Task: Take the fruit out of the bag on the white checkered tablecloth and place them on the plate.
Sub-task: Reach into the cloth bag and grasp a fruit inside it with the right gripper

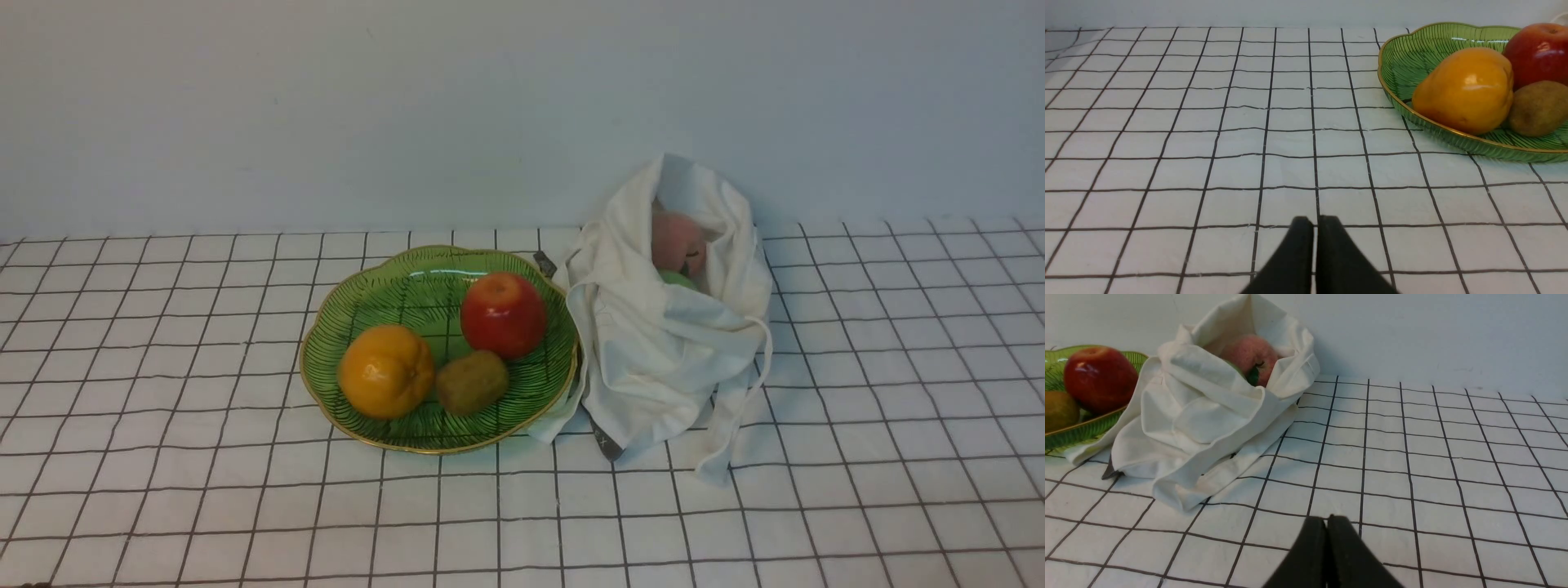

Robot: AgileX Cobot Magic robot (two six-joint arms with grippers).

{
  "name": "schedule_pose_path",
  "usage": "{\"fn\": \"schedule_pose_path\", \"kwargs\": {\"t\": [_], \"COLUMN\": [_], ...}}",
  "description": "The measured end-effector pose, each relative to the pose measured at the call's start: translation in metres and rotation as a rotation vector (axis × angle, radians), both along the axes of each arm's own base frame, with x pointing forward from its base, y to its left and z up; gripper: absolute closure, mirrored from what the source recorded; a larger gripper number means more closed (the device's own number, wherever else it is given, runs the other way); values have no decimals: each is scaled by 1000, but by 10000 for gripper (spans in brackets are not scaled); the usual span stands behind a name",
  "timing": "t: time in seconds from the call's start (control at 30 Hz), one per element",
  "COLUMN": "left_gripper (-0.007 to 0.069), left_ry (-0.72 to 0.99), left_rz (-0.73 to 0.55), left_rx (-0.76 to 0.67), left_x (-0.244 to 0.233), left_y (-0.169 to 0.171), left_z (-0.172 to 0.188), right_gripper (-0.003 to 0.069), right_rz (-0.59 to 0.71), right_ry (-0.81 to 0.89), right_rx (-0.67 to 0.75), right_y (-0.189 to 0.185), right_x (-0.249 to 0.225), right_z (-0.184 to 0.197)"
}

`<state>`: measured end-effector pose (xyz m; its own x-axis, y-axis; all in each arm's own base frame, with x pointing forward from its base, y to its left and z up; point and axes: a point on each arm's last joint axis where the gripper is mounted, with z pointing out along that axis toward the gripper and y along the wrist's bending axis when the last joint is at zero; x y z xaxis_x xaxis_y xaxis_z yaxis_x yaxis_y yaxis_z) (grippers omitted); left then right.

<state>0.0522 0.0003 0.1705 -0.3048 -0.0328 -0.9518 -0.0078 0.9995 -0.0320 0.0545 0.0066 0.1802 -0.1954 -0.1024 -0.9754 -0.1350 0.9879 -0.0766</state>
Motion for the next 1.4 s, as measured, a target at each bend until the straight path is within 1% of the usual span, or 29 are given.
{"fn": "schedule_pose_path", "kwargs": {"t": [0.47,0.53,0.57,0.6,0.7,0.8,0.87,0.93,1.03,1.1,1.13,1.17,1.2,1.27,1.33,1.4], "left_gripper": [630,630,630,630,630,630,630,630,630,630,630,630,630,630,630,630], "left_ry": [0,0,0,0,0,0,0,0,0,0,0,0,0,0,0,0], "left_rz": [0,0,0,0,0,0,0,0,0,0,0,0,0,0,0,0], "left_rx": [0,0,0,0,0,0,0,0,0,0,0,0,0,0,0,0], "left_x": [0,0,0,0,0,0,0,0,0,0,0,0,0,0,0,0], "left_y": [0,0,0,0,0,0,0,0,0,0,0,0,0,0,0,0], "left_z": [0,0,0,0,0,0,0,0,0,0,0,0,0,0,0,0], "right_gripper": [673,673,673,673,673,673,673,673,673,673,673,673,673,673,673,672], "right_rz": [0,-2,-5,-10,-25,-30,-31,-28,0,38,39,50,61,78,93,92], "right_ry": [0,4,8,19,76,100,82,71,32,-42,-44,-75,-71,-9,139,267], "right_rx": [0,37,119,250,717,983,1030,1020,928,849,840,768,684,556,432,358], "right_y": [0,1,2,4,10,13,12,12,12,12,12,12,13,16,22,27], "right_x": [0,0,0,0,-1,-1,0,0,-1,-3,-3,-2,2,13,38,67], "right_z": [0,0,1,1,3,7,10,10,18,42,42,64,80,102,122,131]}}
